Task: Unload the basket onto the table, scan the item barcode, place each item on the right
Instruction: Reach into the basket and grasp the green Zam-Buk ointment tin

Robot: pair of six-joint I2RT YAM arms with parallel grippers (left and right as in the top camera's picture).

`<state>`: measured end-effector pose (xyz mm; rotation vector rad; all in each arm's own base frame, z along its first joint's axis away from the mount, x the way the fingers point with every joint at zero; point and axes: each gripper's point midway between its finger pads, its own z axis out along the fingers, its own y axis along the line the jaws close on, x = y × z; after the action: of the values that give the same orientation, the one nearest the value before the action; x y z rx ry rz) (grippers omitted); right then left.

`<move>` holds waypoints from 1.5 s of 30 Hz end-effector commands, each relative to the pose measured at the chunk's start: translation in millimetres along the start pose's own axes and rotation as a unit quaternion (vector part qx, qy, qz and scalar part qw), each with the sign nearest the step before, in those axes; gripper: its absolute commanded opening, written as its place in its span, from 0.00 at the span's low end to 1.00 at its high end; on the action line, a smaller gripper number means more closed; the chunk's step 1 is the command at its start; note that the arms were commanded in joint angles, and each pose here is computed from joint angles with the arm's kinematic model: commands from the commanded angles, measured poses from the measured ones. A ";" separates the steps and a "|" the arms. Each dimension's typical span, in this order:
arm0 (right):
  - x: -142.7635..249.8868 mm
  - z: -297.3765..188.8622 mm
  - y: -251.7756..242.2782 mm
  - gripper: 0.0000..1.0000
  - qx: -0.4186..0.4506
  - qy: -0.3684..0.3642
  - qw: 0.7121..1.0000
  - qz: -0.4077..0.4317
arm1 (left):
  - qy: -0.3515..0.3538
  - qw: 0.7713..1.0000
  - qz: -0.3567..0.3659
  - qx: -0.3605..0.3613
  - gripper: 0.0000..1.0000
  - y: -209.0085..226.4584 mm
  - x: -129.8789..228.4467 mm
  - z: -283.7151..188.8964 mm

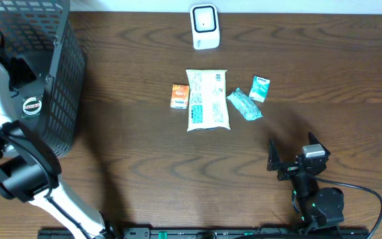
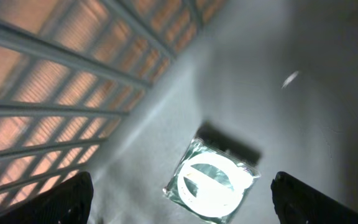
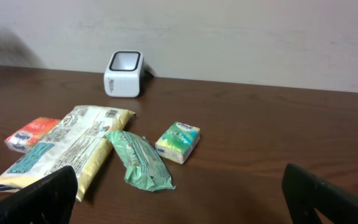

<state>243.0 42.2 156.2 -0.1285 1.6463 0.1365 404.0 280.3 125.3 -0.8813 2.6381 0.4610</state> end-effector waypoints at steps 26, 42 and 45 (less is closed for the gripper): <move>1.4 0.0 -1.6 0.99 0.002 0.002 1.000 -0.005 | 0.108 0.980 0.154 0.071 0.91 -26.6 79.5 85.5; 1.4 0.0 -1.6 0.99 0.002 0.002 1.000 -0.005 | 0.062 0.994 0.071 0.062 0.40 -14.9 54.1 50.2; 1.4 0.0 -1.6 0.99 0.002 0.002 1.000 -0.005 | 0.016 0.997 0.035 0.061 0.41 -8.5 29.8 18.2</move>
<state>243.0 42.1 156.2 -0.1282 1.6463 0.1362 385.4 259.9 44.6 -0.6717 2.8492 0.2706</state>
